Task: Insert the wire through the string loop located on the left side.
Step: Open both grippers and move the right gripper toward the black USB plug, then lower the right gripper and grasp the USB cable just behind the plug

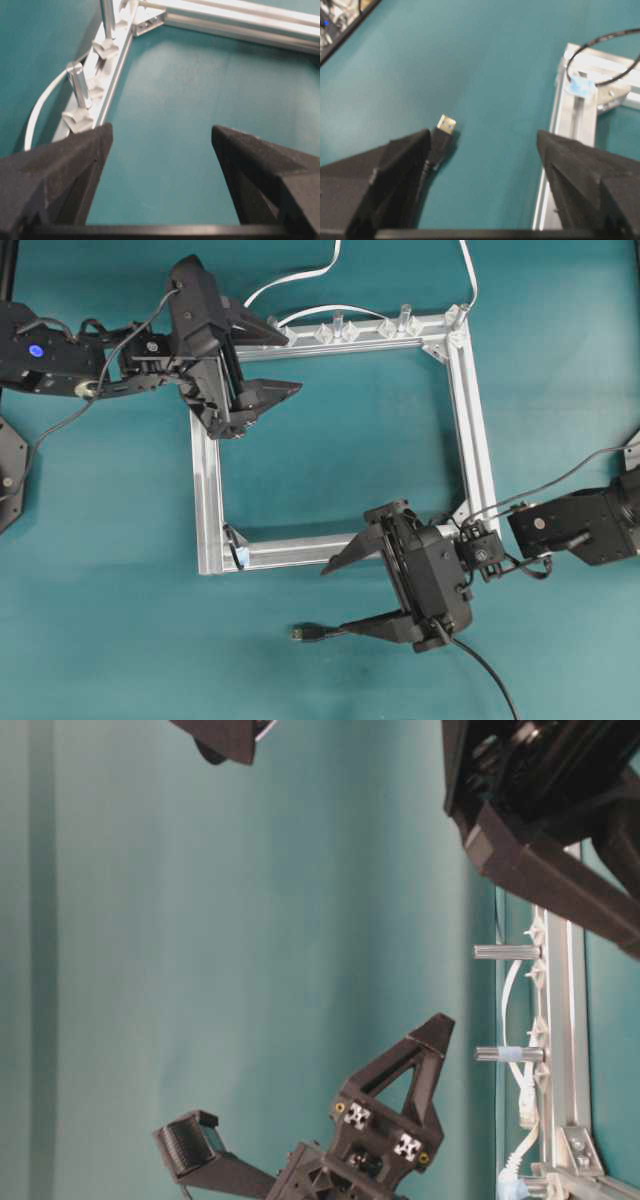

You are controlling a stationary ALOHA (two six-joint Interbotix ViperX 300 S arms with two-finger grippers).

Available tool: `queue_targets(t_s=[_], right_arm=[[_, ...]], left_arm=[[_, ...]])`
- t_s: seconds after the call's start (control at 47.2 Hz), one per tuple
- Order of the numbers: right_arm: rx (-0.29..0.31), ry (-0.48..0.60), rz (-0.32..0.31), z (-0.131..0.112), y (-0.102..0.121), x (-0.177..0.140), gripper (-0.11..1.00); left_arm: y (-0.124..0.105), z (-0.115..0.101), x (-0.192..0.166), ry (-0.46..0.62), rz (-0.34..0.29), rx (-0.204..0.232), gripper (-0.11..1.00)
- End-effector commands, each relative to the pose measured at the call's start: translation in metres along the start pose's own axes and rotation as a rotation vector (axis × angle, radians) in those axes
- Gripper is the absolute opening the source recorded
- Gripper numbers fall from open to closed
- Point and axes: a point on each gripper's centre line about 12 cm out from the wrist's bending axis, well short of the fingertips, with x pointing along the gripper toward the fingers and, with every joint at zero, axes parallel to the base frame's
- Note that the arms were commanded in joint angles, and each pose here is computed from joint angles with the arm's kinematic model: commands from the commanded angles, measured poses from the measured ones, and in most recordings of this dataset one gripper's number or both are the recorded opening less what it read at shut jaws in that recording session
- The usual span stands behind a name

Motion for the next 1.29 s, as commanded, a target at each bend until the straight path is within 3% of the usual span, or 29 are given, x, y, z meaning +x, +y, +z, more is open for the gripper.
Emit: queue_targets(t_s=[0.0,0.424,0.954,1.272], right_arm=[[0.006,-0.042,-0.005,0.015,0.001,0.001,0.86],[0.007,-0.003,-0.03,0.012,0.013,0.003,0.86],[0.034,0.001,-0.134,0.011,0.018,0.004,0.86],[0.043,0.018,-0.117,0.004,0.032,0.02,0.86]], left_arm=[[-0.004,0.011,-0.006,-0.035,-0.01,0.004,0.88],[-0.013,0.0,-0.014,0.005,-0.037,0.019,0.88],[-0.021,-0.013,-0.048,-0.005,-0.068,0.03,0.88],[-0.021,-0.023,-0.061,0.0,-0.073,0.024,0.88]])
